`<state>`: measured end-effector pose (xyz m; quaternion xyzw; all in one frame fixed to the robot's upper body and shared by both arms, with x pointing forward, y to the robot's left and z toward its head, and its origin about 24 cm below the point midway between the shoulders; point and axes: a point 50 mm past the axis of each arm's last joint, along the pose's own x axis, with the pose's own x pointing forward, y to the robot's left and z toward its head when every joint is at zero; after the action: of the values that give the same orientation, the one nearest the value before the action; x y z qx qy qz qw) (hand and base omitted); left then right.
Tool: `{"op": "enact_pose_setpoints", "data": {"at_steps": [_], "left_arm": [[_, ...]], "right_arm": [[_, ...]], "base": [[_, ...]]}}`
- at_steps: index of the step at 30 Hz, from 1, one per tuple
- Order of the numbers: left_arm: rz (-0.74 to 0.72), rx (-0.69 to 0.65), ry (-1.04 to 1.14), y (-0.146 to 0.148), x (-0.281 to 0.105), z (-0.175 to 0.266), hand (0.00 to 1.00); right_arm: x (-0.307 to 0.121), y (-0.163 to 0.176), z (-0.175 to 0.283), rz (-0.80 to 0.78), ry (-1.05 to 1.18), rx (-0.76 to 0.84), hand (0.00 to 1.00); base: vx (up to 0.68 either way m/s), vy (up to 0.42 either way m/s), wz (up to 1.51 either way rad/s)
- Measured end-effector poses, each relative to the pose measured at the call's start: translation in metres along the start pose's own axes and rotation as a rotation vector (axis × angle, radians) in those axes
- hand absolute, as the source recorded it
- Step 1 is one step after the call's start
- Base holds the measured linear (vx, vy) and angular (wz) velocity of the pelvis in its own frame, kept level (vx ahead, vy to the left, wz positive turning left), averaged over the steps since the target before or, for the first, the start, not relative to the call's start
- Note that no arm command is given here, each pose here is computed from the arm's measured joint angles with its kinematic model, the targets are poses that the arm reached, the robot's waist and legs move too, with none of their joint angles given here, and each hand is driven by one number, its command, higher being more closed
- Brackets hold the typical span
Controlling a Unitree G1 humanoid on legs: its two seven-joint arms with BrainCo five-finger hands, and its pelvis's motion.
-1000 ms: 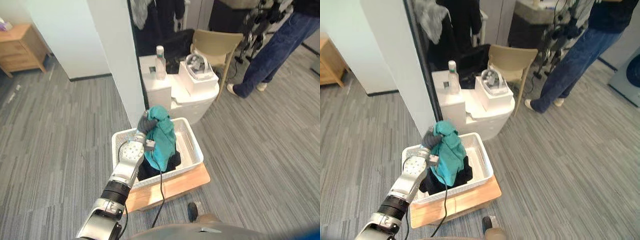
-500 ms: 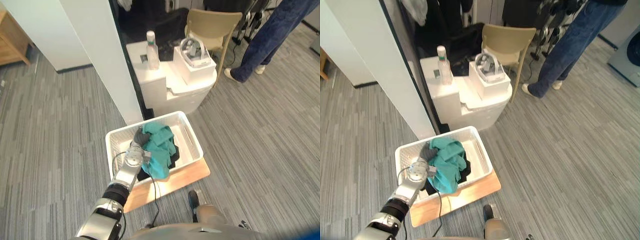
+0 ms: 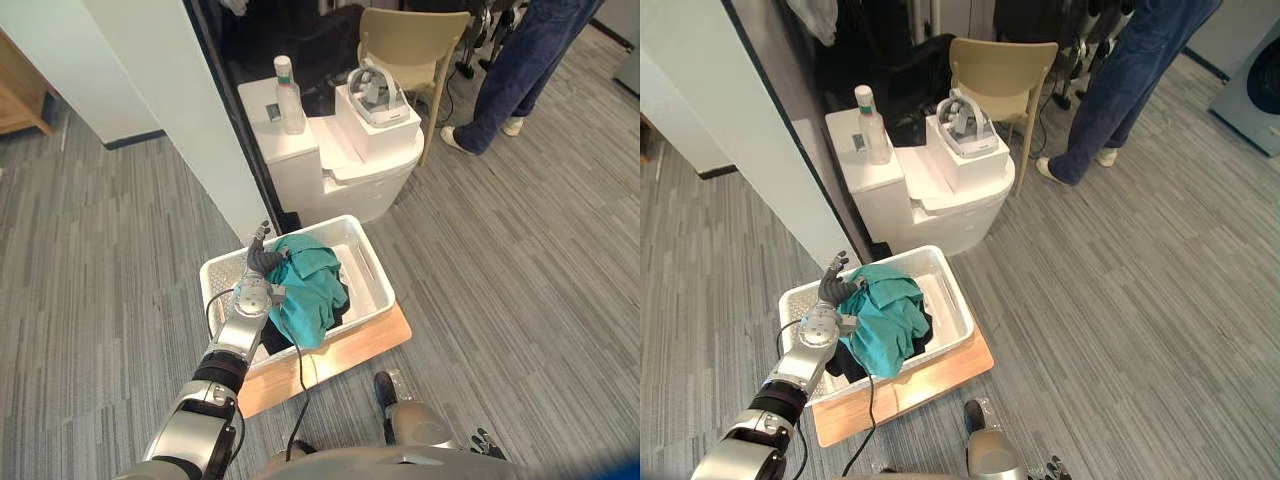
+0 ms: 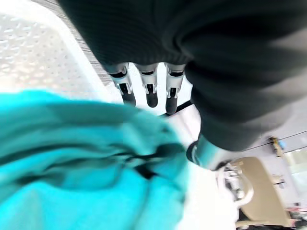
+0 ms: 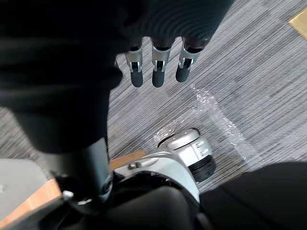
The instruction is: Tidy the bed and pick cloth on bed and put in laundry
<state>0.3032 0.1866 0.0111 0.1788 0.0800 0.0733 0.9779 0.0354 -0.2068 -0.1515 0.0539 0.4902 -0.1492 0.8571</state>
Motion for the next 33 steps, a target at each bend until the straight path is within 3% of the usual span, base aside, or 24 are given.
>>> {"op": "enact_pose_setpoints", "data": {"at_steps": [8, 13, 16, 20, 24, 28, 33], "left_arm": [[-0.113, -0.162, -0.152, -0.004, -0.029, 0.023, 0.00], [-0.057, -0.293, -0.091, 0.016, -0.048, 0.003, 0.00], [0.019, -0.294, 0.024, 0.030, -0.067, -0.028, 0.00], [0.189, -0.409, 0.305, 0.045, -0.102, -0.092, 0.00], [0.383, -0.547, 0.685, 0.050, -0.168, -0.171, 0.00], [0.359, -0.613, 0.963, 0.028, -0.239, -0.214, 0.00], [0.196, -0.660, 1.117, -0.005, -0.279, -0.225, 0.00]], "right_arm": [[-0.007, -0.008, -0.013, -0.014, 0.039, -0.049, 0.00], [-0.008, -0.009, -0.017, -0.007, 0.065, -0.096, 0.00], [-0.007, -0.007, -0.015, 0.012, 0.077, -0.141, 0.00], [-0.005, -0.005, -0.015, 0.037, 0.104, -0.210, 0.00], [-0.003, -0.003, -0.019, 0.054, 0.133, -0.266, 0.00], [-0.002, -0.004, -0.022, 0.052, 0.157, -0.273, 0.00], [-0.001, -0.007, -0.026, 0.044, 0.181, -0.276, 0.00]], "base": [[-0.05, -0.011, 0.27], [-0.03, 0.004, 0.28], [-0.02, 0.006, 0.36], [-0.02, -0.004, 0.33], [-0.03, -0.021, 0.21], [-0.02, -0.025, 0.14], [-0.01, -0.012, 0.00]]}}
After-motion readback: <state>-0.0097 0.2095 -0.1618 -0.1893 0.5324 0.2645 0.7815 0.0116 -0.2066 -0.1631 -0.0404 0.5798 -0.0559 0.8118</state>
